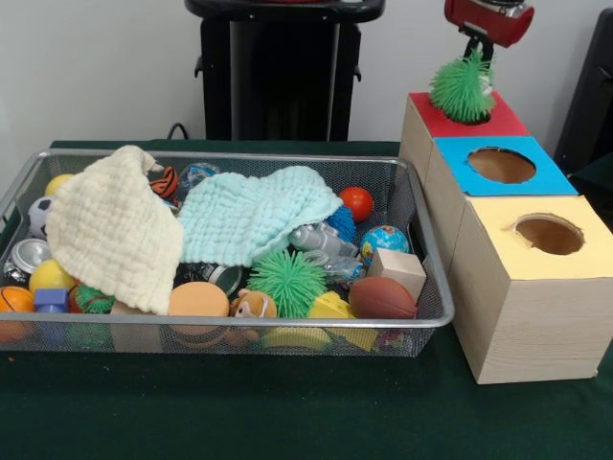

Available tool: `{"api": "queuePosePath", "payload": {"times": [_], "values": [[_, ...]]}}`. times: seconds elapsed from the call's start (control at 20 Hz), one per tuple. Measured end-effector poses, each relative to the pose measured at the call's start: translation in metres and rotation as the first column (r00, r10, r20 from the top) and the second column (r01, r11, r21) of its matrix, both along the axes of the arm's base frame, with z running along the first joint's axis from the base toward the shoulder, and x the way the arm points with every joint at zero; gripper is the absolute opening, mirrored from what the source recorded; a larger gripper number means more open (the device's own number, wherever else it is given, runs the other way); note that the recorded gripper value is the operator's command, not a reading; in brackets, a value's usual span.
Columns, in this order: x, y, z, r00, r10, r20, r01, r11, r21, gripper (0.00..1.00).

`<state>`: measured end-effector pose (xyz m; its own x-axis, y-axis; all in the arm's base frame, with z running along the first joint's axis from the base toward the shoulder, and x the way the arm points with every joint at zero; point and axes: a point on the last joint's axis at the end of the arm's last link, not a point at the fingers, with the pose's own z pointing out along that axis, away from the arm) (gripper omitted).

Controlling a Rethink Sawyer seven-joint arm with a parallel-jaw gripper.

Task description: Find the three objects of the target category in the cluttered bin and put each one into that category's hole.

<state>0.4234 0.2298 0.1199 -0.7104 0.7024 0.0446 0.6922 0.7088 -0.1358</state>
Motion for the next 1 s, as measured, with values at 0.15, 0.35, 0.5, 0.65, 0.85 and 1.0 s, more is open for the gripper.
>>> {"api": "queuePosePath", "payload": {"times": [0.15, 0.35, 0.5, 0.65, 0.85, 1.0], "values": [[0.002, -0.001, -0.004, 1.0000, -0.007, 0.007, 0.007, 1.0000, -0.004, 0.00], [0.004, -0.001, -0.007, 0.9998, -0.021, 0.007, 0.021, 0.9998, -0.003, 0.00], [0.008, 0.000, -0.008, 0.9995, -0.031, 0.009, 0.031, 0.9995, -0.001, 0.00], [0.013, 0.005, -0.011, 0.9992, -0.037, 0.013, 0.037, 0.9993, 0.001, 0.00], [0.018, 0.016, -0.013, 0.9991, -0.033, 0.027, 0.033, 0.9994, -0.001, 0.00], [0.024, 0.028, -0.014, 0.9985, -0.026, 0.048, 0.026, 0.9996, -0.012, 0.00]]}}
